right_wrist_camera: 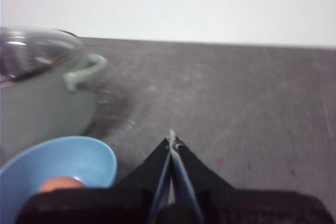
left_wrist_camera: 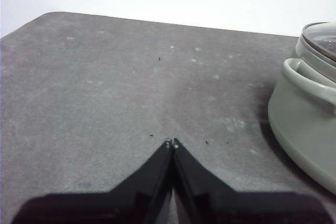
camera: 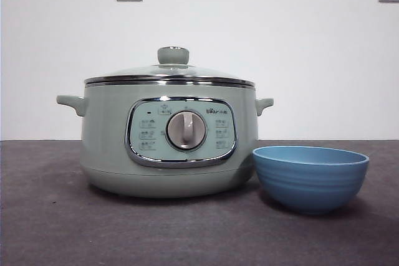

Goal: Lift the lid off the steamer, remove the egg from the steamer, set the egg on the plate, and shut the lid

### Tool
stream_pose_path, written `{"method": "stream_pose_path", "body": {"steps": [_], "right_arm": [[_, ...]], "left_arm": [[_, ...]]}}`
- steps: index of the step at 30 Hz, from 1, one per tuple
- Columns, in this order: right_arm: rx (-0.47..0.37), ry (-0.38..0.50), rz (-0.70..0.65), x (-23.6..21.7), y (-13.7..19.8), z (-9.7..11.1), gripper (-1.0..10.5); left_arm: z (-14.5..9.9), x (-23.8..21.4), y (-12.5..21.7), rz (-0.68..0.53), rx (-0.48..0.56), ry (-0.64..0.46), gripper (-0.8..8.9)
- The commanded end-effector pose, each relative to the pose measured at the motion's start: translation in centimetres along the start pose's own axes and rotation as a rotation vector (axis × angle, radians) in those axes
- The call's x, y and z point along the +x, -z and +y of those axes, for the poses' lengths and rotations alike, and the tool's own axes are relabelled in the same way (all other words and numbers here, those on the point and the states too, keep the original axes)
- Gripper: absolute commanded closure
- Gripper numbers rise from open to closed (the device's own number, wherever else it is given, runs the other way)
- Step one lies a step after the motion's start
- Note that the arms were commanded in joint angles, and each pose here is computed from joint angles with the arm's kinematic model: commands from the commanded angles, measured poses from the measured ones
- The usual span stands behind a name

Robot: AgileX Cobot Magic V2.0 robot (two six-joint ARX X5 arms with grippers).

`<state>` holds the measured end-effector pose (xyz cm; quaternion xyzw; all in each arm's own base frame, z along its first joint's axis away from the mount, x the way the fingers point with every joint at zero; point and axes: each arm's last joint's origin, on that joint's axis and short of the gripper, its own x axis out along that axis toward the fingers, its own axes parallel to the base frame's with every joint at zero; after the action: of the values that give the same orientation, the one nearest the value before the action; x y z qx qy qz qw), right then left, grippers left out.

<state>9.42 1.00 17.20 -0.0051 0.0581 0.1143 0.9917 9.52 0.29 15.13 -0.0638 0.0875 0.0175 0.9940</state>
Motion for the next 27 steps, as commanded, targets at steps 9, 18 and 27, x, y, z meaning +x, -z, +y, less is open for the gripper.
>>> {"method": "stream_pose_path", "body": {"steps": [9, 18, 27], "right_arm": [[0.154, 0.184, 0.047, 0.3, 2.4, -0.6, 9.5], [0.155, 0.178, 0.044, 0.3, 2.4, -0.5, 9.5], [0.155, 0.179, 0.040, 0.3, 2.3, -0.5, 9.5]], "left_arm": [[0.1, 0.1, 0.4, 0.008, -0.006, -0.010, 8.16], [0.1, 0.1, 0.4, 0.007, -0.006, -0.011, 8.16], [0.1, 0.1, 0.4, 0.007, -0.006, -0.011, 8.16]]}}
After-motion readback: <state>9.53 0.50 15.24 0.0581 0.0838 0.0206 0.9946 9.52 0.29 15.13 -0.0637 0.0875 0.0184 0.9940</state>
